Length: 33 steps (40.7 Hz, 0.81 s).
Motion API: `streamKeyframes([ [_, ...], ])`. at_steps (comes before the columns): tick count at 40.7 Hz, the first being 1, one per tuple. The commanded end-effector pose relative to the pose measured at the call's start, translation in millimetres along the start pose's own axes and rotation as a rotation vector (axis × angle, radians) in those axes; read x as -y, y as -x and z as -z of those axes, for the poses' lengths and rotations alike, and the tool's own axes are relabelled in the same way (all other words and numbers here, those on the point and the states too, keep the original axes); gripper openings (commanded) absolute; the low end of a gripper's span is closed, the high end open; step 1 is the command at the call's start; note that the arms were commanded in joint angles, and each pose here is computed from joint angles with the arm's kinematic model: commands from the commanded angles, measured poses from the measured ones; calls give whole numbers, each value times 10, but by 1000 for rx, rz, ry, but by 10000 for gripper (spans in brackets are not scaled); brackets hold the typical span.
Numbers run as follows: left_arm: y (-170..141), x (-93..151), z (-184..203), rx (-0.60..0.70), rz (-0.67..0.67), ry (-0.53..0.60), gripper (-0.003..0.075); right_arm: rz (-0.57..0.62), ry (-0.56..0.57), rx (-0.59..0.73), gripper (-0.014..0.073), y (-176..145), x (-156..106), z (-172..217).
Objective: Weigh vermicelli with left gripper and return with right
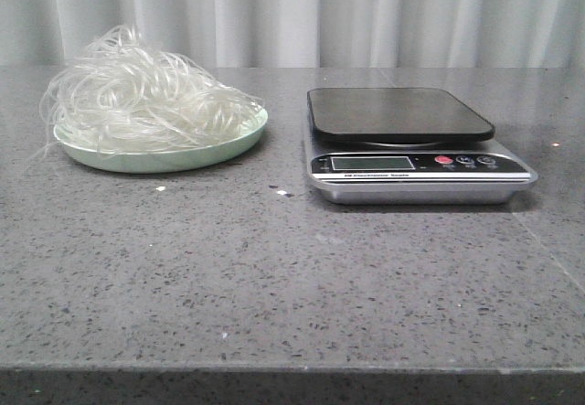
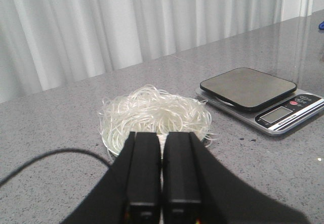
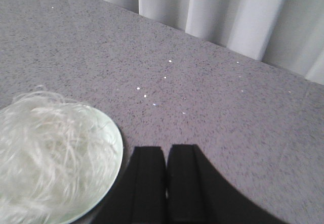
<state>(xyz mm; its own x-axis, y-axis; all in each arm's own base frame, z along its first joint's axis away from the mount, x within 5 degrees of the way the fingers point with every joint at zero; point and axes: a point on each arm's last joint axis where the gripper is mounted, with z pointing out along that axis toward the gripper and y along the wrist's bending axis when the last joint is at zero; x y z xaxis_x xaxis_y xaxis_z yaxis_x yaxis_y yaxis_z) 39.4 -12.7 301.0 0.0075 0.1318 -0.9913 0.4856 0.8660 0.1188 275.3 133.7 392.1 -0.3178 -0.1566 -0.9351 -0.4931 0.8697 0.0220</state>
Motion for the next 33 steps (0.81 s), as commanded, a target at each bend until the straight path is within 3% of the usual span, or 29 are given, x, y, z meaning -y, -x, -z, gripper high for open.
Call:
streamKeyframes([
  [1, 134, 0, 11, 80, -3, -8, 137, 13, -31, 192, 153, 142, -18, 509],
  [17, 134, 0, 11, 80, -3, -8, 137, 19, -46, 333, 153, -692, -117, 1587],
  [25, 134, 0, 11, 80, -3, -8, 137, 19, -46, 332, 153, -1294, -143, 1775],
  [33, 134, 0, 11, 80, -3, -8, 137, 19, -50, 349, 153, -1683, -149, 1834],
])
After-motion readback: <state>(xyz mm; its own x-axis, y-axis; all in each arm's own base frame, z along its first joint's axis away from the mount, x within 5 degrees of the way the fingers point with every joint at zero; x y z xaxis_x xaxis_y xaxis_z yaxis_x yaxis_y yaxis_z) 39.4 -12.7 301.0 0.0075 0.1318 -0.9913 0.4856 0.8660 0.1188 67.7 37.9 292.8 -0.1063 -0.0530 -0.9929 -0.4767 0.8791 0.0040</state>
